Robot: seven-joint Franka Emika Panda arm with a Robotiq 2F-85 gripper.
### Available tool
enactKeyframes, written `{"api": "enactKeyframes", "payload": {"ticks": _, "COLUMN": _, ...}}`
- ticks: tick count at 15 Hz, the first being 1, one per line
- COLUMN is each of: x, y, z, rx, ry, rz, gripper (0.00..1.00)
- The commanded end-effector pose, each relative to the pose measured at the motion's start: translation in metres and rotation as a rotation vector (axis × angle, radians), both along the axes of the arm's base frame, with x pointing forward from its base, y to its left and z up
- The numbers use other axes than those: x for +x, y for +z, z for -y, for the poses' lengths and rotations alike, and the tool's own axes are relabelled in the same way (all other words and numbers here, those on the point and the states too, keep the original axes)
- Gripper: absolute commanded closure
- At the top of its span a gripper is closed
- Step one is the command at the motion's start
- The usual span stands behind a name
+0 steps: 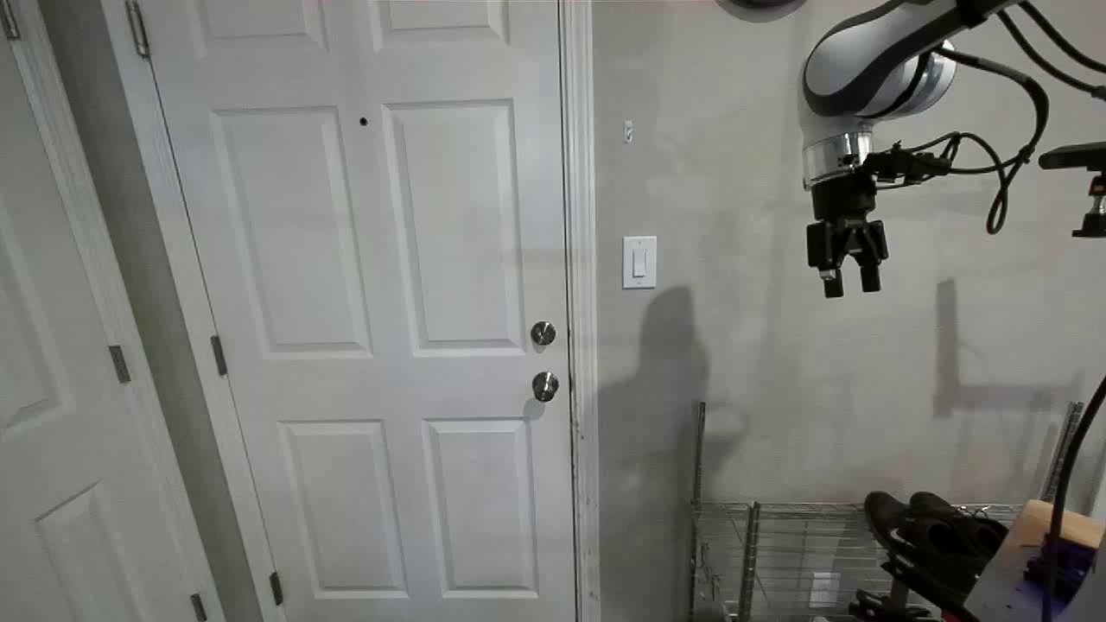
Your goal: Turn off the light
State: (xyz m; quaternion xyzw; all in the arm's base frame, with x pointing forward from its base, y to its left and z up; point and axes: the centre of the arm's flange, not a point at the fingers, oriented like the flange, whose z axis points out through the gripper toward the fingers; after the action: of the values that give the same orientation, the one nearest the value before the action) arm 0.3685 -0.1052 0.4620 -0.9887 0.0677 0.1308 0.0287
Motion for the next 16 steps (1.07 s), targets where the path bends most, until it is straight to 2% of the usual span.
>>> {"api": "enactKeyframes", "payload": {"ticks": 1, "x": 0.0, "y": 0.0, "z": 0.0, "rx": 0.0, "ry": 0.0, "rz": 0.0, "gripper": 0.0}}
{"api": "enactKeyframes", "payload": {"ticks": 8, "x": 0.0, "y": 0.0, "z": 0.0, "rx": 0.0, "ry": 0.0, "rz": 0.0, "gripper": 0.0}}
{"api": "enactKeyframes", "payload": {"ticks": 11, "x": -0.003, "y": 0.001, "z": 0.014, "rx": -0.035, "ry": -0.026, "rz": 0.009, "gripper": 0.0}}
{"api": "enactKeyframes", "payload": {"ticks": 13, "x": 0.012, "y": -0.006, "z": 0.023, "rx": -0.063, "ry": -0.011, "rz": 0.022, "gripper": 0.0}}
{"api": "enactKeyframes", "payload": {"ticks": 16, "x": 0.053, "y": -0.012, "z": 0.027, "rx": -0.11, "ry": 0.043, "rz": 0.092, "gripper": 0.0}}
